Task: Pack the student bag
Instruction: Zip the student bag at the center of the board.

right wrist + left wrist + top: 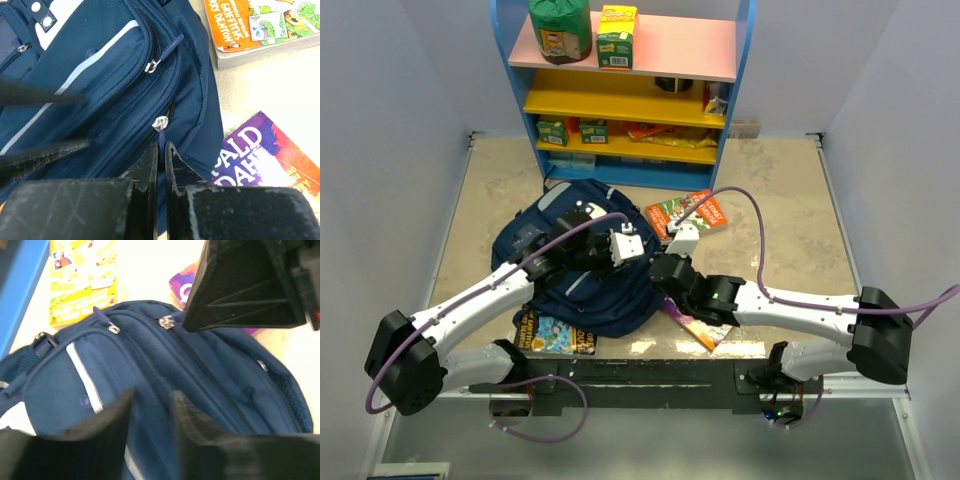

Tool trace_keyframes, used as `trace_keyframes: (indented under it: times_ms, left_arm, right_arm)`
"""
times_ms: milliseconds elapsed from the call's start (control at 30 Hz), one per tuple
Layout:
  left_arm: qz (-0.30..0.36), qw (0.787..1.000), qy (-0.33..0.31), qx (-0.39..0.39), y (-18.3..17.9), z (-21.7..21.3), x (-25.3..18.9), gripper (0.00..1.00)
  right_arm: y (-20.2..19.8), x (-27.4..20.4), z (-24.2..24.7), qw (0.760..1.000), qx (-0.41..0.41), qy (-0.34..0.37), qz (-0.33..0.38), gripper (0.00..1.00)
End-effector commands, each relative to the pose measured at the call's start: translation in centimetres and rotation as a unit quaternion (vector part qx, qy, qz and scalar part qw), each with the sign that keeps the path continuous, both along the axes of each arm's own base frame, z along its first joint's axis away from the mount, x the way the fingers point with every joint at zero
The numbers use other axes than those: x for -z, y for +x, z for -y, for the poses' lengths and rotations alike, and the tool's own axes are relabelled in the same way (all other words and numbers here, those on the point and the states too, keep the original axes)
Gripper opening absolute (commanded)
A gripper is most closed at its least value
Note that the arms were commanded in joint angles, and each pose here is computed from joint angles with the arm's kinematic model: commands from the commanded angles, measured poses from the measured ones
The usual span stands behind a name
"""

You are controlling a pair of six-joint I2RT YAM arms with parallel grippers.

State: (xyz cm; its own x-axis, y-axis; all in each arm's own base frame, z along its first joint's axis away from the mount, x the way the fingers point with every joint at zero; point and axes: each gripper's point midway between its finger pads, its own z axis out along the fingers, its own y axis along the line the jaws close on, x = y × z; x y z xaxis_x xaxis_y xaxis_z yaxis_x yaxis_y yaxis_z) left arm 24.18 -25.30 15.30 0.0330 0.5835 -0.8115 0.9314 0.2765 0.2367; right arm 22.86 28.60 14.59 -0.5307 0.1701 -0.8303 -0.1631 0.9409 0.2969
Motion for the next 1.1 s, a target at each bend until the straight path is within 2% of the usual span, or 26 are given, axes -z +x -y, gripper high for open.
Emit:
trace_keyframes:
  times_ms: [0, 33, 133, 367, 467, 633, 833, 1067]
  left_arm:
    - [0.032, 0.999, -0.002, -0.003, 1.1, 0.3, -0.9, 0.24]
    - [0.035, 0.999, 0.0, -0.003, 1.1, 0.1, -0.9, 0.12]
    - [0.035, 0.999, 0.003, 0.008, 0.7, 0.1, -0.8, 0.0]
    - [0.038, 0.999, 0.017, 0.035, -0.7, -0.6, -1.4, 0.0]
    - [0.015, 0.995, 0.043, 0.089, -3.3, -1.4, -0.9, 0.0]
    - [0.039, 0.984, 0.055, 0.168, -6.2, -2.4, -1.8, 0.0]
    - [0.03, 0.963, 0.081, 0.255, -9.5, -3.8, -1.4, 0.0]
    - [0.041, 0.926, 0.089, 0.364, -13.4, -5.3, -3.1, 0.0]
  right_arm:
    - [0.5, -2.8, -0.3, 0.999, 0.009, 0.042, 0.023, 0.0]
    - [0.5, -2.7, -0.3, 0.999, 0.009, 0.04, 0.023, 0.0]
    - [0.5, -2.4, -0.1, 0.999, 0.01, 0.033, 0.023, 0.0]
    - [1.5, -1.4, 0.9, 0.999, 0.023, 0.005, 0.029, 0.0]
    - [2.4, -0.6, 1.5, 0.999, 0.023, -0.006, 0.035, 0.0]
    - [4.1, -0.7, 1.8, 0.998, 0.01, -0.008, 0.054, 0.0]
    - [5.5, -0.5, 1.1, 0.998, -0.01, -0.013, 0.06, 0.0]
    - [8.1, -0.2, -1.4, 0.997, -0.029, -0.026, 0.07, 0.0]
